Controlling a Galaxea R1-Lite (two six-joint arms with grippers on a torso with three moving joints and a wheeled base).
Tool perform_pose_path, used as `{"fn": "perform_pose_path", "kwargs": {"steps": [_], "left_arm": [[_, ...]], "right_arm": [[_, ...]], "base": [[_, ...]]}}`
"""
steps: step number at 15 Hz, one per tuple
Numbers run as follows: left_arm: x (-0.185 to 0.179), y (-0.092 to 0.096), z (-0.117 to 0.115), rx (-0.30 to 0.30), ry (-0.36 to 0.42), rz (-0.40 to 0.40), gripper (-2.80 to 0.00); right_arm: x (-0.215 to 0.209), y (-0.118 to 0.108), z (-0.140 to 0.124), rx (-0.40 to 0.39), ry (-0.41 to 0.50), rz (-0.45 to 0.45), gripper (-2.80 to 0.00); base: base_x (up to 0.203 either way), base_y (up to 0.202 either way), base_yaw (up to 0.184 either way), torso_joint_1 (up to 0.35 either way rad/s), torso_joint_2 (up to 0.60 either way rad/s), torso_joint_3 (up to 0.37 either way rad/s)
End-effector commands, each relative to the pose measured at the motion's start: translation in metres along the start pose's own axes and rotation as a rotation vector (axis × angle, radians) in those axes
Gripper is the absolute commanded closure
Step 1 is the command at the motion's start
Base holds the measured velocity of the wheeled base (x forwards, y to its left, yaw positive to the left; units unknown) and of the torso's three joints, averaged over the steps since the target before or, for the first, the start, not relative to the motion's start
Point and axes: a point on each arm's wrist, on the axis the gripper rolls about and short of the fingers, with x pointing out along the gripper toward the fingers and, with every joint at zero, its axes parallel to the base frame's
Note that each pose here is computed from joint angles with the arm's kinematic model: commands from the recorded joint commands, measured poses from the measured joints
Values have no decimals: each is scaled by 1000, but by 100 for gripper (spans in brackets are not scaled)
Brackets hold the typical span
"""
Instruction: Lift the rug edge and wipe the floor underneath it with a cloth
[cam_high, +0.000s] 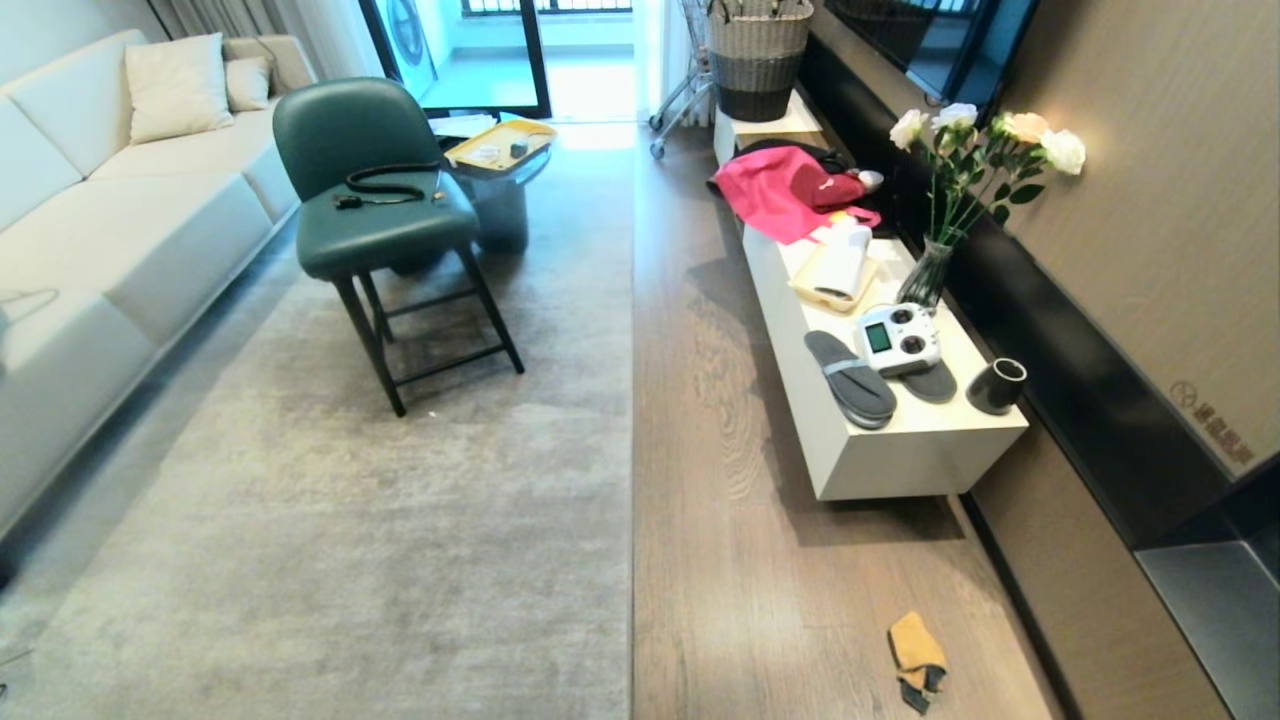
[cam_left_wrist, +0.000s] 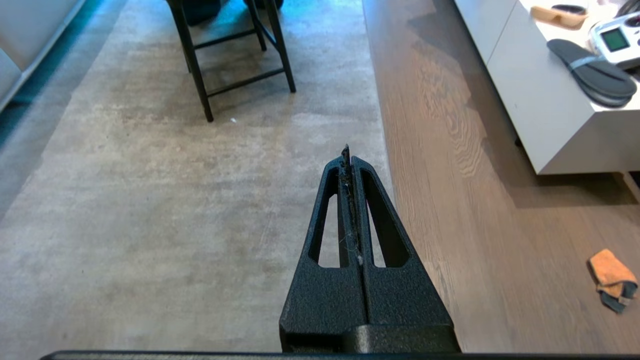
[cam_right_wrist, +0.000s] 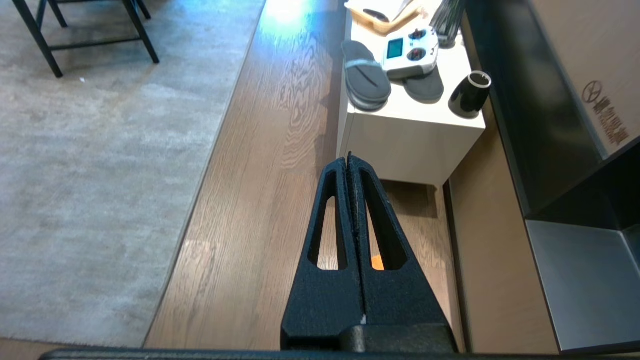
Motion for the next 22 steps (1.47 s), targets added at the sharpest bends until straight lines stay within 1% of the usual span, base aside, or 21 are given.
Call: {"fn": "perform_pose_path", "kwargs": {"steps": [1, 12, 22], "left_arm": [[0, 0, 0, 0, -1, 0, 0], [0, 0, 0, 1, -1, 0, 0], [0, 0, 0, 1, 1, 0, 0]], "right_arm": [[0, 0, 0, -1, 1, 1, 0], [0, 0, 0, -1, 1, 1, 0], [0, 0, 0, -1, 1, 1, 0]], "base": [[0, 0, 0, 6, 7, 212], [0, 0, 0, 5, 2, 193], [0, 0, 0, 0, 2, 12]]}}
